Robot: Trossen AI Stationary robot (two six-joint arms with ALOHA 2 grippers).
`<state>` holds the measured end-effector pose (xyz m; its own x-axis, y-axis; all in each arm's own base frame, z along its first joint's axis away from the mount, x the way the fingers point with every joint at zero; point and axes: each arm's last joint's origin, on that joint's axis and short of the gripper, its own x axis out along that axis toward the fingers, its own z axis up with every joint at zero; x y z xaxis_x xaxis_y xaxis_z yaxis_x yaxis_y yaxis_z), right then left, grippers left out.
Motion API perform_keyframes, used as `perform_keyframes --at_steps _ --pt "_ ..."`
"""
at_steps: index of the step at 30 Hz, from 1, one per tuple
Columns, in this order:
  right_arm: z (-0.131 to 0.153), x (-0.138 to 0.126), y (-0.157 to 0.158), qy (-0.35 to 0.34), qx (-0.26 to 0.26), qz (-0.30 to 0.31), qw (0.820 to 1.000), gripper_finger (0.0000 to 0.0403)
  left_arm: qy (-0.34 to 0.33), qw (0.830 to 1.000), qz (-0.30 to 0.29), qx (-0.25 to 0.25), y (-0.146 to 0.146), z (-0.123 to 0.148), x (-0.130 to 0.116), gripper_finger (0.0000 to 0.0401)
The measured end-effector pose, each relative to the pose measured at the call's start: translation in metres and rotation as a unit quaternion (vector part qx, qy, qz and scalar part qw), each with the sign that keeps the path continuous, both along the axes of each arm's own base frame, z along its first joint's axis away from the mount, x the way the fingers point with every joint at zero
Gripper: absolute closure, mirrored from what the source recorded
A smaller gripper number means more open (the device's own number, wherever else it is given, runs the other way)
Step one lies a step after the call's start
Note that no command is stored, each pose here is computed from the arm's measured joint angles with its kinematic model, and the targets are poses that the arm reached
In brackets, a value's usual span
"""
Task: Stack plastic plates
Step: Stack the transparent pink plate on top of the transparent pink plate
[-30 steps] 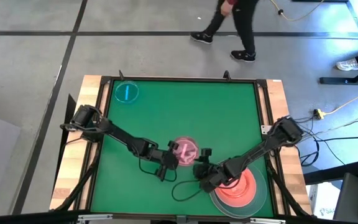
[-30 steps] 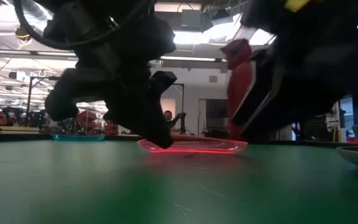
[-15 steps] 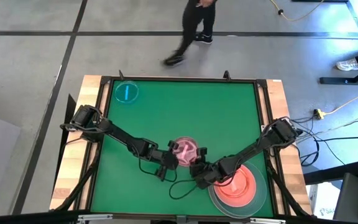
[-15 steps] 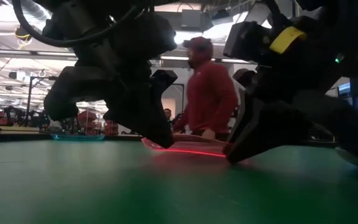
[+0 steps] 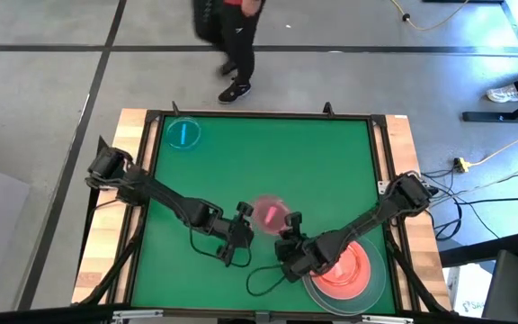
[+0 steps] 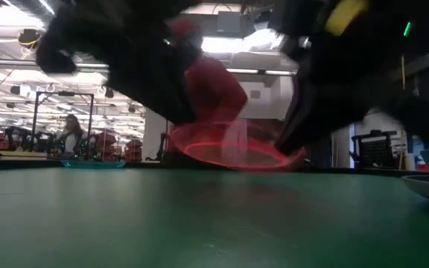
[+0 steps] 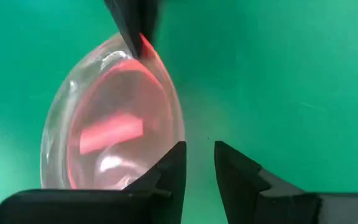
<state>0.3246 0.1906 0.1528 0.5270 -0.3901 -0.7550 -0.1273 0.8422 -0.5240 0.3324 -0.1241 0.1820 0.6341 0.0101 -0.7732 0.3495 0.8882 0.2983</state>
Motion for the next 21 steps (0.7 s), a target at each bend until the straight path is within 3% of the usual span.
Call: perform_keyframes --at_steps 7,11,16,21 --pt "0.066 -0.021 0.030 0.070 -0.004 -0.028 0.997 0.0398 -0.005 1.000 -0.029 -0.009 -0.018 0.019 -0.018 0.0323" --pt "0.102 -0.036 0.049 0.119 0.077 -0.041 0.989 0.0400 -0.009 0.999 -0.038 -0.010 -0.023 0.020 -0.020 0.0323" --pt "0.132 -0.053 0.074 0.167 0.208 -0.056 0.962 0.0398 -0.007 0.999 -0.035 -0.008 -0.021 0.020 -0.020 0.0323" --pt "0.142 -0.070 0.094 0.176 0.262 -0.057 0.947 0.0398 -0.007 1.000 -0.027 -0.007 -0.017 0.020 -0.018 0.0323"
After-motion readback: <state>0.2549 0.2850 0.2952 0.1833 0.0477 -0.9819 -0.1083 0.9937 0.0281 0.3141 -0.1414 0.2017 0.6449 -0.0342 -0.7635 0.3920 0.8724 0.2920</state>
